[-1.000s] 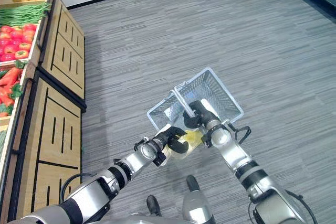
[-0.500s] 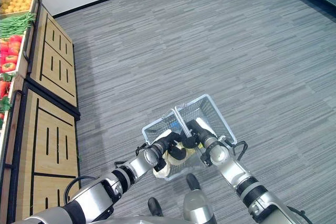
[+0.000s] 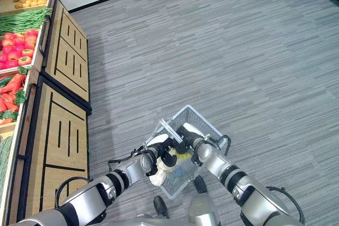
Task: Get the vegetables into the basket
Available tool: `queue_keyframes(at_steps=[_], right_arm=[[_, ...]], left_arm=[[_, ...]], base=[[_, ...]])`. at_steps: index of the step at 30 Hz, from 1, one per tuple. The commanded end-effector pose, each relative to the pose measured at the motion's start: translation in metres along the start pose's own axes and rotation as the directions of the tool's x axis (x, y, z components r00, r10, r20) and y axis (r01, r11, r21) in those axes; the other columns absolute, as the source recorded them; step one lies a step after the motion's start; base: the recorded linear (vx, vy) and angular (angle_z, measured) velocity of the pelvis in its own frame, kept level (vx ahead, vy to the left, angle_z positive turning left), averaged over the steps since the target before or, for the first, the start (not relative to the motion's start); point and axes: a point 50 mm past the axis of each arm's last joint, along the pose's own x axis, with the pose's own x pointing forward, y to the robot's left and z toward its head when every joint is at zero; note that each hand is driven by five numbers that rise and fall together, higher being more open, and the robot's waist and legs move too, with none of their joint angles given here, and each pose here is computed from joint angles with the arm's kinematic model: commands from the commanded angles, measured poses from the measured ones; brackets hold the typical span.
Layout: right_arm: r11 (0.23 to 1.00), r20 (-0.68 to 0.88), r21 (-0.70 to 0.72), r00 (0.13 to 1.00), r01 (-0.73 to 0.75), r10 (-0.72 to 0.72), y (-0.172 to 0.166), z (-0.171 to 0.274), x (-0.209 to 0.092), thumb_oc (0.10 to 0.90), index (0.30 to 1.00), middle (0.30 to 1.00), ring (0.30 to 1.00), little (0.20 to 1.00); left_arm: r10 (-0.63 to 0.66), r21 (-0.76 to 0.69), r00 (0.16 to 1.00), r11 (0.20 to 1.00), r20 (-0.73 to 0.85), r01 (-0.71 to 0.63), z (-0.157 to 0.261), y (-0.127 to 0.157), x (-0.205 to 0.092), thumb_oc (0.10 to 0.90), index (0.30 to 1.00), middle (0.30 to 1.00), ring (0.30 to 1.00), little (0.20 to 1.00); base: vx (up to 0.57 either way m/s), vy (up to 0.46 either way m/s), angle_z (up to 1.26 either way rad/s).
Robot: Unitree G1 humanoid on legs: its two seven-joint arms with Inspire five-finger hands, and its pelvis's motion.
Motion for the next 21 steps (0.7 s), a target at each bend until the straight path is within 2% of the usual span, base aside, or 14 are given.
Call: queue_keyframes(at_steps=[1, 16, 21], right_arm=[[0.994, 0.335, 0.013, 0.936, 0.110, -0.108, -0.031, 0.087, 0.005, 0.400, 0.300, 0.300, 0.300, 0.300], [0.995, 0.269, 0.041, 0.958, 0.093, -0.101, -0.018, 0.068, 0.008, 0.400, 0.300, 0.300, 0.300, 0.300], [0.990, 0.067, 0.079, 0.991, 0.113, -0.118, -0.015, 0.015, 0.011, 0.400, 0.300, 0.300, 0.300, 0.300]], left_arm=[[0.044, 0.068, 0.988, 0.996, 0.146, -0.054, 0.040, 0.012, 0.007, 0.900, 1.000, 1.000, 1.000, 1.000], [0.031, 0.079, 0.983, 0.996, 0.179, -0.046, 0.045, 0.010, 0.005, 0.900, 1.000, 1.000, 1.000, 1.000], [-0.053, 0.094, 0.970, 0.995, 0.237, 0.031, 0.050, 0.005, 0.000, 0.900, 1.000, 1.000, 1.000, 1.000]], base=[[0.00, -0.027, 0.03], [0.01, -0.007, 0.02], [0.00, 0.000, 0.00]])
